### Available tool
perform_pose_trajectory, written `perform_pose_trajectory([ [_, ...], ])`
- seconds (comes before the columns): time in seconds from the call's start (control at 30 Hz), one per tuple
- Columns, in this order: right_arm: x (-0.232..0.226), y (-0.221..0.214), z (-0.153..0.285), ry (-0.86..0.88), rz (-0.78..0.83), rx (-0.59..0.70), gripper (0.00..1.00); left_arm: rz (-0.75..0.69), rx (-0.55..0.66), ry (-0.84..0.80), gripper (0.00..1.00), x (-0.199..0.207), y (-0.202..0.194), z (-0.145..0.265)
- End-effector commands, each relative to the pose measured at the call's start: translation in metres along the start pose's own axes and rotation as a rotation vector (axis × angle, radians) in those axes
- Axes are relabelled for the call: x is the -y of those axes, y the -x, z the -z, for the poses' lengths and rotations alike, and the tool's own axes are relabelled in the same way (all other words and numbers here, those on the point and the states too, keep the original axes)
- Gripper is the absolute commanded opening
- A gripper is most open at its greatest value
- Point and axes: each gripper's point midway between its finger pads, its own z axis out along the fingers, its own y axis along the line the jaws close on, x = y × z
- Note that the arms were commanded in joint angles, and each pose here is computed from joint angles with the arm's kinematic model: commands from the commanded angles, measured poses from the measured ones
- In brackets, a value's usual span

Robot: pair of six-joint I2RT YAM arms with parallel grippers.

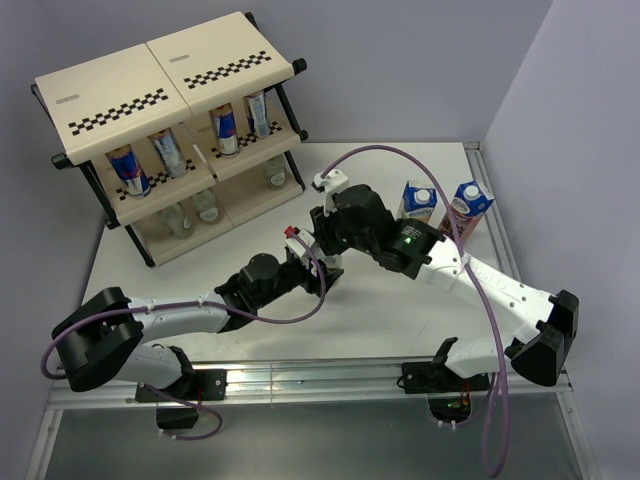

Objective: Place and organize the beverage onto the shelf
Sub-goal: Adjust the drink.

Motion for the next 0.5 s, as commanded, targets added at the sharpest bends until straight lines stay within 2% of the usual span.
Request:
perform_pose_trajectory([
  [0.0, -0.024, 0.0542, 0.0132, 0.086, -0.047, 0.171, 0.0, 0.022, 0.15, 0.013, 0.65, 0.0018, 0.0492, -0.0035],
  [0.13, -0.0243, 0.0544, 0.013, 0.086, -0.05, 0.171, 0.0, 0.027, 0.158, 0.014, 0.67, 0.0015, 0.05, -0.0017],
  [0.2, -0.0244, 0.0544, 0.0127, 0.086, -0.051, 0.169, 0.0, 0.027, 0.161, 0.014, 0.75, 0.0016, 0.0509, -0.0015],
  [0.27, -0.0243, 0.0532, 0.0113, 0.084, -0.05, 0.163, 0.0, 0.028, 0.16, 0.012, 0.75, 0.0019, 0.0505, -0.0015],
  [0.37, -0.0245, 0.0536, 0.0108, 0.085, -0.051, 0.164, 0.0, 0.029, 0.164, 0.019, 0.82, 0.0004, 0.0501, -0.0009],
  [0.47, -0.0245, 0.052, 0.0091, 0.083, -0.051, 0.156, 0.0, 0.033, 0.166, 0.022, 0.8, 0.0, 0.0501, -0.0003],
])
